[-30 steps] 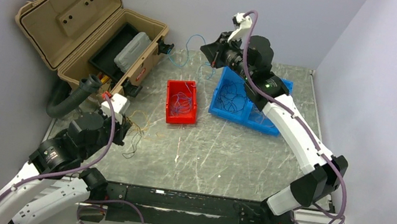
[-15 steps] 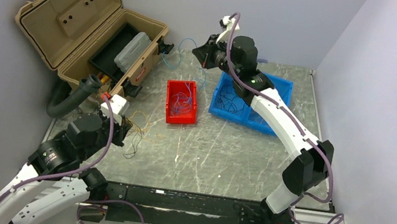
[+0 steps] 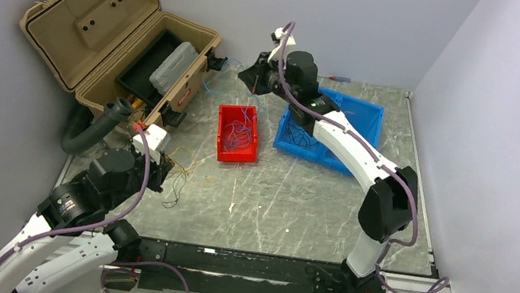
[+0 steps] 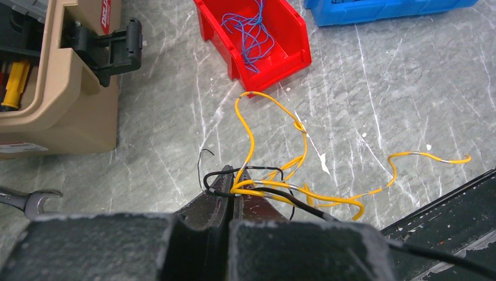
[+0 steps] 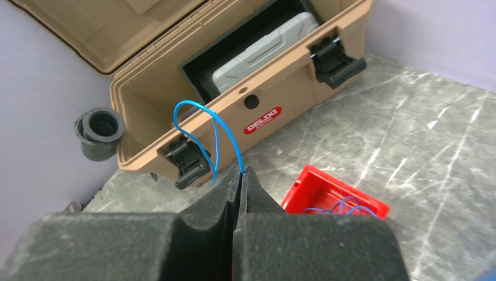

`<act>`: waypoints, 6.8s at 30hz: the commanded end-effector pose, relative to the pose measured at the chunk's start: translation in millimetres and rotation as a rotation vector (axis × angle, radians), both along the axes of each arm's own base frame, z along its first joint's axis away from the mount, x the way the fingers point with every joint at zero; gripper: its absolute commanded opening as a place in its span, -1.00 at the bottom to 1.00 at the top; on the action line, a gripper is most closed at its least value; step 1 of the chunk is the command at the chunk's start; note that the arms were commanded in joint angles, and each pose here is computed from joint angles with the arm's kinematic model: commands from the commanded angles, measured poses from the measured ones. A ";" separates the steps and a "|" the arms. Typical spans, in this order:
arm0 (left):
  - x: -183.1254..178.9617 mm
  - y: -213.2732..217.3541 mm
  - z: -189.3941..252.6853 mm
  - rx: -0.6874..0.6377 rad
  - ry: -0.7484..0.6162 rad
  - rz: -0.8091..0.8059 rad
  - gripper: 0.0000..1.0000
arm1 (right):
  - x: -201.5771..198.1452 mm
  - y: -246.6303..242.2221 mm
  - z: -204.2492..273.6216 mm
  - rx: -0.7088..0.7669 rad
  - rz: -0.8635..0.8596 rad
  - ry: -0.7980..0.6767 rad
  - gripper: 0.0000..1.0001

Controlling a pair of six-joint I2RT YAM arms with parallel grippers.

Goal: Untangle the cables

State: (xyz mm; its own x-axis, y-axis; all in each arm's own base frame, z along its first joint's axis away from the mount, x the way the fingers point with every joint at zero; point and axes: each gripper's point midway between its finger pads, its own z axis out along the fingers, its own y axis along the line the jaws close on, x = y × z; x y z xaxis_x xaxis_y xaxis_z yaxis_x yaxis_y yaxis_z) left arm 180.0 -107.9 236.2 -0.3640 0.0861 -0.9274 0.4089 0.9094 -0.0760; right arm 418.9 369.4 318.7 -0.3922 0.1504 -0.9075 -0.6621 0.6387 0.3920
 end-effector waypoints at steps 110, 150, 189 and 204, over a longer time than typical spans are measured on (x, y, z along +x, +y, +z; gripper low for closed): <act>-15.8 -65.1 45.9 -0.220 0.059 -0.264 -1.00 | -128.6 -64.4 -20.9 -0.063 -0.047 0.013 0.52; -11.0 -148.9 80.1 -0.559 0.139 -0.507 -1.00 | -294.6 -32.1 -8.2 0.431 0.547 -0.239 0.36; 13.1 -73.9 32.9 -0.281 0.094 -0.131 -1.00 | -201.9 -181.5 -19.8 0.075 -0.441 -0.068 -1.00; 29.4 15.4 8.2 -0.040 0.122 0.328 -1.00 | -191.5 -291.8 -14.9 -0.143 -0.983 -0.047 -1.00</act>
State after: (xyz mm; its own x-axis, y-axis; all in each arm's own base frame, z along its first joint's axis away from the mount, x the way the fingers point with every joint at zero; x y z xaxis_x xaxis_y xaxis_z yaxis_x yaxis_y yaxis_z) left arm 204.0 -130.1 229.0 -0.5188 -0.0667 -0.8523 0.2467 0.9429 -0.2239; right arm 228.6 133.4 301.3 -0.1833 0.2906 -0.9391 -0.0897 0.9464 0.3104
